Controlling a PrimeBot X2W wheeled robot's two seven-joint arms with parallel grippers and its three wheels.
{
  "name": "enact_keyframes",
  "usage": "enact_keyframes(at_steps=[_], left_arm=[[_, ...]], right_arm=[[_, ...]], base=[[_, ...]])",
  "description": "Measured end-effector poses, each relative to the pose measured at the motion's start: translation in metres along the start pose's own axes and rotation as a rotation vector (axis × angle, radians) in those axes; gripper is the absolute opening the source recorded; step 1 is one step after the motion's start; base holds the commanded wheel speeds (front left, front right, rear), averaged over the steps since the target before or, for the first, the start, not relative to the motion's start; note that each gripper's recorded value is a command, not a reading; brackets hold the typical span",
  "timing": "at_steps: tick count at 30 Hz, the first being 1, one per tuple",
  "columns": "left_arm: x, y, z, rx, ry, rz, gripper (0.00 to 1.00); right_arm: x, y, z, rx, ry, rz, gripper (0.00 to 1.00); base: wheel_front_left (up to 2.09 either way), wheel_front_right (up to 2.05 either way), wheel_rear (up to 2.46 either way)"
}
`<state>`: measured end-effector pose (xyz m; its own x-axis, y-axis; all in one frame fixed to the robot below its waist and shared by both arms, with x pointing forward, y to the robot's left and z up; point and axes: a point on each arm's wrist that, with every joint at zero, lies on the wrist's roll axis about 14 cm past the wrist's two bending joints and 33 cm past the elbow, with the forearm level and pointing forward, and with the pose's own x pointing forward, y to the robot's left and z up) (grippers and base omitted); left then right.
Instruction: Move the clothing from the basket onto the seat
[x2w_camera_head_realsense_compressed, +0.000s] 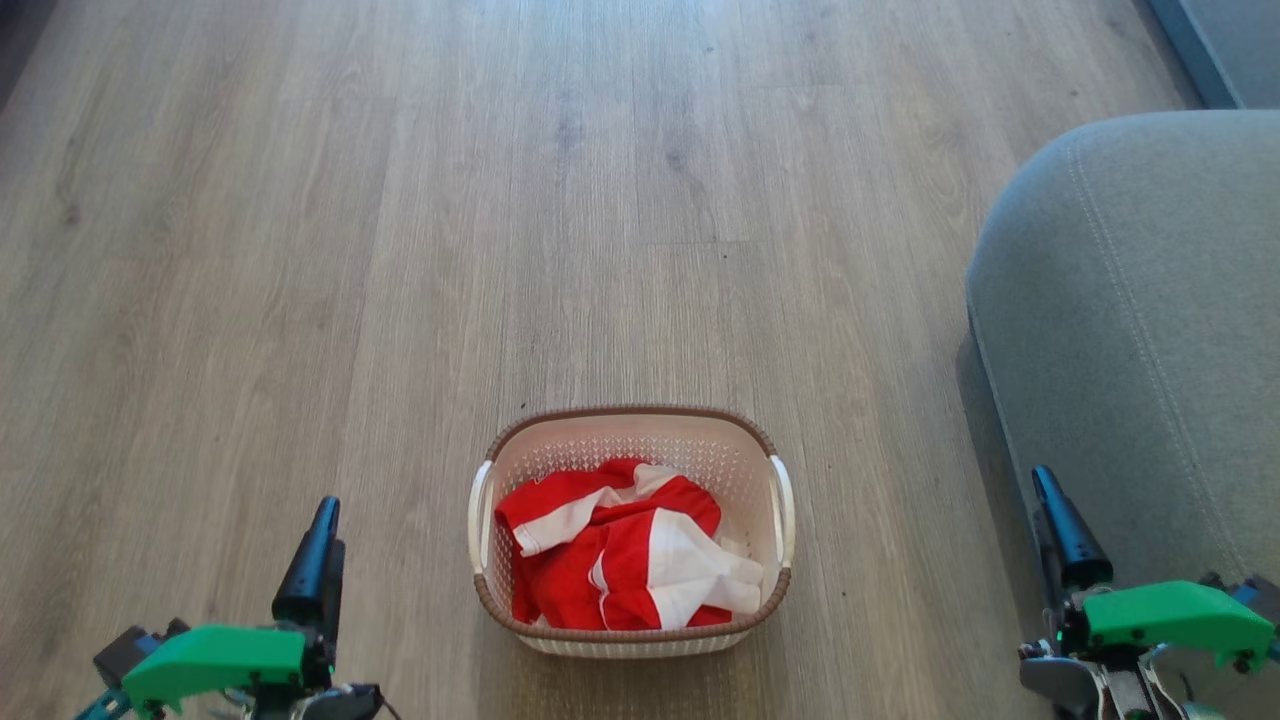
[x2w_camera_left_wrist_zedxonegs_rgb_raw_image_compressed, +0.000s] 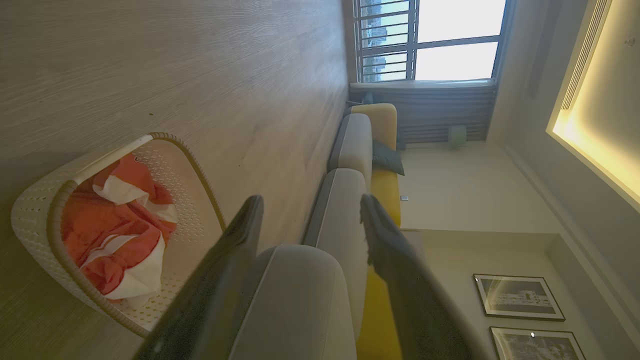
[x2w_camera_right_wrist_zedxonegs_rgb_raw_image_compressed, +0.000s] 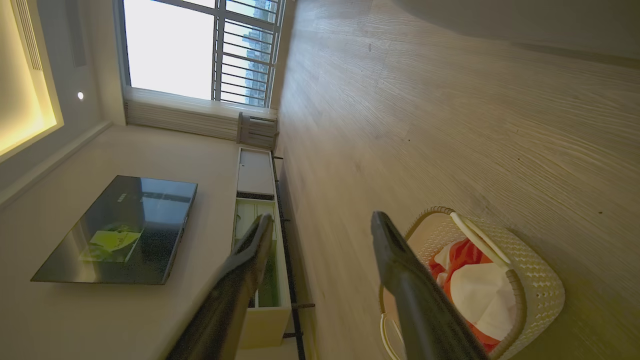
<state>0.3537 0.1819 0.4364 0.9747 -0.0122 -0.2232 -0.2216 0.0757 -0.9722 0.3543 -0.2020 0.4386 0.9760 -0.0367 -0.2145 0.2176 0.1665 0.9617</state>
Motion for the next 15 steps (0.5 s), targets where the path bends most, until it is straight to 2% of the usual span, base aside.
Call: enact_keyframes(at_steps=[15], left_arm=[[0.003,-0.005,0.004,0.245,-0.022,-0.008,1.00]], right_arm=[[0.008,0.020,-0.010,-0.327,0.025,0.057,1.00]], base=[[0.00,0.00,0.00]])
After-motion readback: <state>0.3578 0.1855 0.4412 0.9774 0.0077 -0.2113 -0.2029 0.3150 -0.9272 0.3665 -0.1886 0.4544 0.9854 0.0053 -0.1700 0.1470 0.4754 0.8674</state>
